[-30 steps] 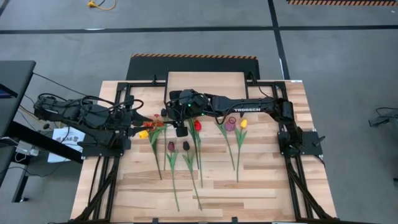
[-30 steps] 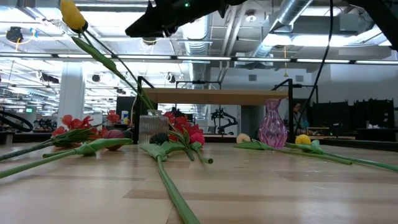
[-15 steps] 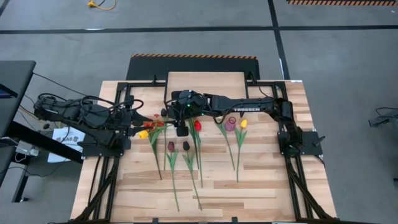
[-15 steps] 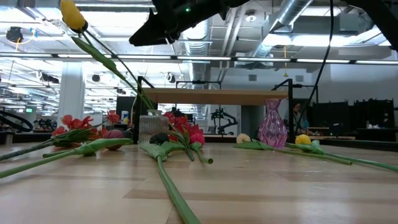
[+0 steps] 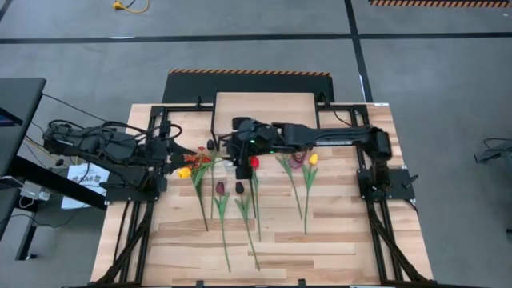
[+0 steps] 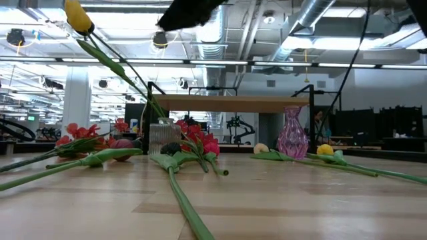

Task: Pick and place flowers into a vace then onto a shelf
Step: Put the dark red flower into the transparent vase

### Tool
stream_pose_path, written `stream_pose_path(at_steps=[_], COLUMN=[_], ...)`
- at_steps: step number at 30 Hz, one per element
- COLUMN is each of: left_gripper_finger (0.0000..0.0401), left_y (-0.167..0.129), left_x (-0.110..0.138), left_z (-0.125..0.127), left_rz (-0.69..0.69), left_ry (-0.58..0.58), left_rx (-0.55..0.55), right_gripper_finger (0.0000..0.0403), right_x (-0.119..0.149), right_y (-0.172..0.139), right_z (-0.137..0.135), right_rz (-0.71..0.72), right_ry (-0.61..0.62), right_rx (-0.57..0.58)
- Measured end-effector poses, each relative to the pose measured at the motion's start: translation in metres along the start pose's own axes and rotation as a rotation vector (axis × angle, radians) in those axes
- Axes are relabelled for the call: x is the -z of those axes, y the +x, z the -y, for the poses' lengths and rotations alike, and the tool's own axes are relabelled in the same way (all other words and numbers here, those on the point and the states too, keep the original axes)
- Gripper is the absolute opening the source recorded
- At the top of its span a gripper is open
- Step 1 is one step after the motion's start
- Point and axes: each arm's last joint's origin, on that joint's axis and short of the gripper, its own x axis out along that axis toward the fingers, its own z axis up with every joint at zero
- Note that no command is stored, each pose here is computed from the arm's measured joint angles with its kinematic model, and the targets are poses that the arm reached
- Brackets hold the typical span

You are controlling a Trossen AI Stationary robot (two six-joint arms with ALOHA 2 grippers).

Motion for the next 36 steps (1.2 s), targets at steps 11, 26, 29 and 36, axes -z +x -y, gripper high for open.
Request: stream_pose_path(at_steps=[11, 26, 29, 36], left_gripper_finger=[0.0096, 0.0096, 0.0096, 0.0096], left_y=[-0.019, -0.018, -0.024, -0.031], left_x=[-0.014, 0.023, 0.026, 0.034], left_z=[-0.002, 0.066, 0.082, 0.121], left_rz=[0.077, 0.118, 0.140, 0.131], left_ry=[-0.132, -0.297, -0.328, -0.375], left_rx=[0.047, -0.086, -0.089, 0.013], right_gripper_finger=[0.0131, 0.0108, 0.0108, 0.0108], right_x=[-0.005, 0.078, 0.097, 0.131], right_y=[-0.111, -0.163, -0.162, -0.148], right_z=[-0.042, -0.124, -0.136, -0.157], right_rz=[-0.213, -0.225, -0.190, -0.126], right_ry=[0.229, 0.374, 0.388, 0.419], right_rx=[-0.137, 0.147, 0.174, 0.198])
